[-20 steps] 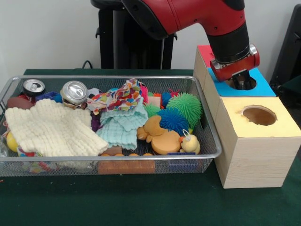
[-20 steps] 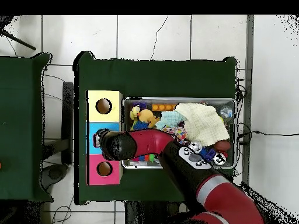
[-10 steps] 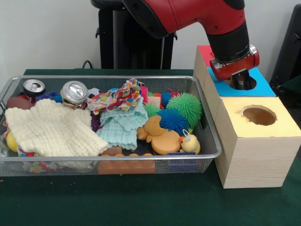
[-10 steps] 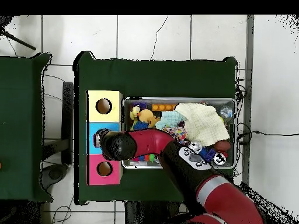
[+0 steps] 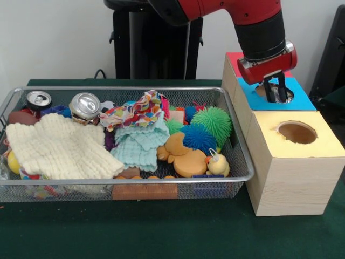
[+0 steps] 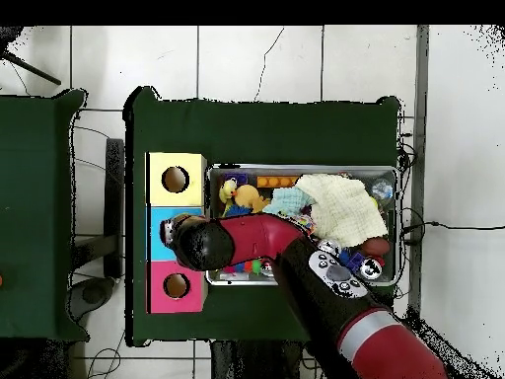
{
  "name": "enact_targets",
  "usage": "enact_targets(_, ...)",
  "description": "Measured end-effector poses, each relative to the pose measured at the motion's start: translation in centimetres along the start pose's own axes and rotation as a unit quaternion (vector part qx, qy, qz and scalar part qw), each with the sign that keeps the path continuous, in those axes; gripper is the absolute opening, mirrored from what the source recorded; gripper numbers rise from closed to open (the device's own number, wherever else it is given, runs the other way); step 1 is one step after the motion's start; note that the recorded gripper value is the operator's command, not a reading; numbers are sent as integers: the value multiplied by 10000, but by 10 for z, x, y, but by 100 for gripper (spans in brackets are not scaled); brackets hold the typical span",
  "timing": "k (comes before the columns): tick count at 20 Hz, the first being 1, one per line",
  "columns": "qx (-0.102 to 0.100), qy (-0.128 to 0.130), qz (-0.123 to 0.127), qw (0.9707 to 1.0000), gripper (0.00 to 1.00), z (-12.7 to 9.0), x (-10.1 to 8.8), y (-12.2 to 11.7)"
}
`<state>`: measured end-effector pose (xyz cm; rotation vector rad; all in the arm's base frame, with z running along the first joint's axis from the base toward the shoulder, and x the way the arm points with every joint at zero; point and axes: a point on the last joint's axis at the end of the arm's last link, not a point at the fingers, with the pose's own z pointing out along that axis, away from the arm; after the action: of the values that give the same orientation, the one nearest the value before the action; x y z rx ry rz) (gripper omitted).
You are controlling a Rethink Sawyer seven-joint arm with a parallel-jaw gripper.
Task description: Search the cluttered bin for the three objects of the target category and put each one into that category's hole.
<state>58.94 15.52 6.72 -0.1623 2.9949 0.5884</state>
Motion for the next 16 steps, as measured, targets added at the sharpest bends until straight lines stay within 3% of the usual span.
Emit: enact_targets(16,132,-46,-157,9998,100,-12,0,10)
